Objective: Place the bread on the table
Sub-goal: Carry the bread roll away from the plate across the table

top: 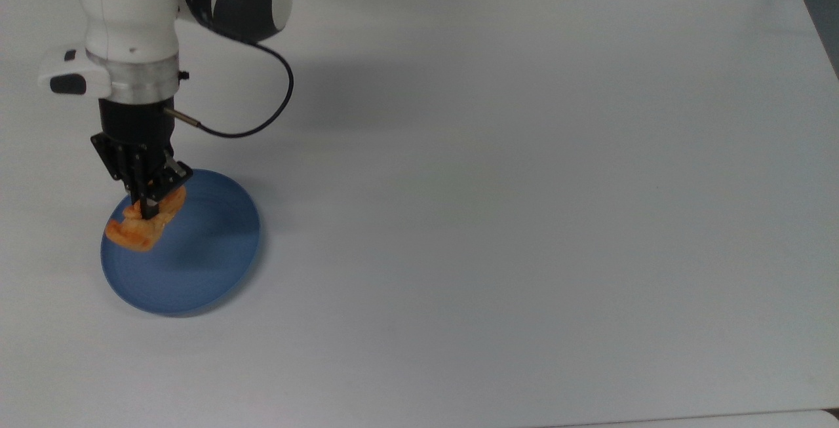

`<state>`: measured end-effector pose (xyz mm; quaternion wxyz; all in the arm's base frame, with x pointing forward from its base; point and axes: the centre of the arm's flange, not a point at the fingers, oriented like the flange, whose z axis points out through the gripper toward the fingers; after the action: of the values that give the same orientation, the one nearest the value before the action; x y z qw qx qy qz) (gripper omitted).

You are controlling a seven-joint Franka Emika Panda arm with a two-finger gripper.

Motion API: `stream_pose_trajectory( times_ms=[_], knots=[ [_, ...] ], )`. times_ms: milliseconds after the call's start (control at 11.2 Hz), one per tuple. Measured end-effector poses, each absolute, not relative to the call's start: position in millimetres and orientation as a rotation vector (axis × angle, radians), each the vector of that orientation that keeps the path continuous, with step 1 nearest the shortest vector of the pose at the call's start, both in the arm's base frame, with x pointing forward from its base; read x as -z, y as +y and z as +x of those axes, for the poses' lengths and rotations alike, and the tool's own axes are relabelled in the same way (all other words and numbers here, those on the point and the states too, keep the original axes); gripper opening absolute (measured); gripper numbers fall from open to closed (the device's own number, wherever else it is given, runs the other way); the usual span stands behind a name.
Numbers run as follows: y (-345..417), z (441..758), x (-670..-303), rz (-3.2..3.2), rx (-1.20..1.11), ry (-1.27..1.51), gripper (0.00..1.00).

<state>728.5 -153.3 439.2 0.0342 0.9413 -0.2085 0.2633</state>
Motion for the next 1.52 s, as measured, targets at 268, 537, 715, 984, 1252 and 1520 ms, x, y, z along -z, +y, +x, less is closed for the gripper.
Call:
stream_pose_trajectory(
  times_ms=[268,537,715,984,1252,1520],
  knots=[
    [-118.6,724.3,-451.2,2.945,-0.803,-0.589,0.11],
    [-79.4,716.4,-456.7,2.984,-0.794,-0.515,0.11],
    [-31.3,705.6,-464.2,3.021,-0.790,-0.394,0.11],
    [53.8,684.5,-464.8,3.090,-0.763,-0.200,0.12],
    [145.0,658.9,-463.6,3.150,-0.731,-0.006,0.14],
    [225.5,626.9,-449.3,3.181,-0.668,0.137,0.14]
  ],
)
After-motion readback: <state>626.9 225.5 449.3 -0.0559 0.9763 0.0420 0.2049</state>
